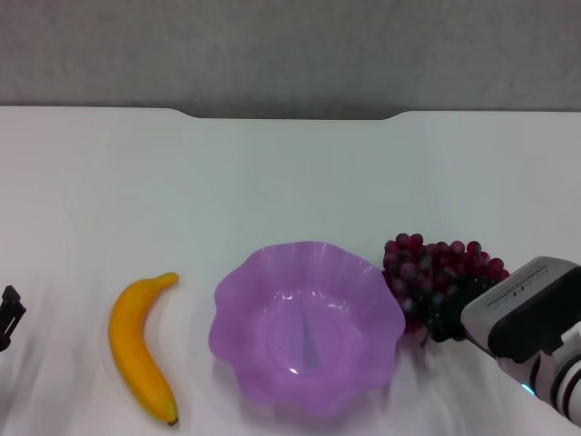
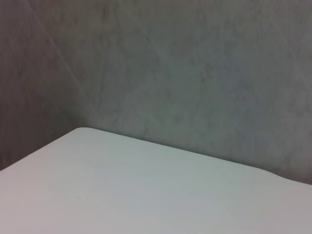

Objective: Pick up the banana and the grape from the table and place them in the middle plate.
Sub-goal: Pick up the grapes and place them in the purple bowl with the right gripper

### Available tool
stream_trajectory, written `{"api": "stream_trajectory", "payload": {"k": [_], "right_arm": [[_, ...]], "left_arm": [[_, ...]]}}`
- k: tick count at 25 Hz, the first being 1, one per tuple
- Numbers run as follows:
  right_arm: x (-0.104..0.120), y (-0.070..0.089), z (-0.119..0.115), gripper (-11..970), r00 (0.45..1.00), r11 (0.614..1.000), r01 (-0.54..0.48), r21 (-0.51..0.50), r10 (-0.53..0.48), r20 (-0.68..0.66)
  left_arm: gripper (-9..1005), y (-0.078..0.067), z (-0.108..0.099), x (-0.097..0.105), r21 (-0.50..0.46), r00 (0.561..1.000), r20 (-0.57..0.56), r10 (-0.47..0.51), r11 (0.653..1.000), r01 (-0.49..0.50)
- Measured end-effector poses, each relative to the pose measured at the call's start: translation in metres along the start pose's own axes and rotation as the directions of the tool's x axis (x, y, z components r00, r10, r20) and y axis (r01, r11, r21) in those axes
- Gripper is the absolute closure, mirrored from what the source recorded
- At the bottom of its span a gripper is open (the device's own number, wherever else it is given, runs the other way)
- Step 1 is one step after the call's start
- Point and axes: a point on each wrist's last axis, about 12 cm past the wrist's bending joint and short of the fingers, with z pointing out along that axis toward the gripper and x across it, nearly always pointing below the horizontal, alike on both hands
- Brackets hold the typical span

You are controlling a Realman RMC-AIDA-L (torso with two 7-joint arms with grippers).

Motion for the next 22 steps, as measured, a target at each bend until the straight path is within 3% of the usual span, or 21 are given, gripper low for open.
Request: {"api": "stream_trajectory", "payload": {"k": [13, 22], "right_arm": [[-0.004, 0.003, -0.008, 534, 0.988, 0.998, 0.030, 0.053, -0.038, 0.149], [-0.018, -0.001, -0.015, 538, 0.947, 0.991, 0.064, 0.121, -0.098, 0.305]], "left_arm": [[103, 0.000, 0.000, 0.000, -0.001, 1.000, 0.001, -0.001, 1.000, 0.001], [103, 0.001, 0.000, -0.001, -0.002, 1.000, 0.002, 0.001, 1.000, -0.001]]}}
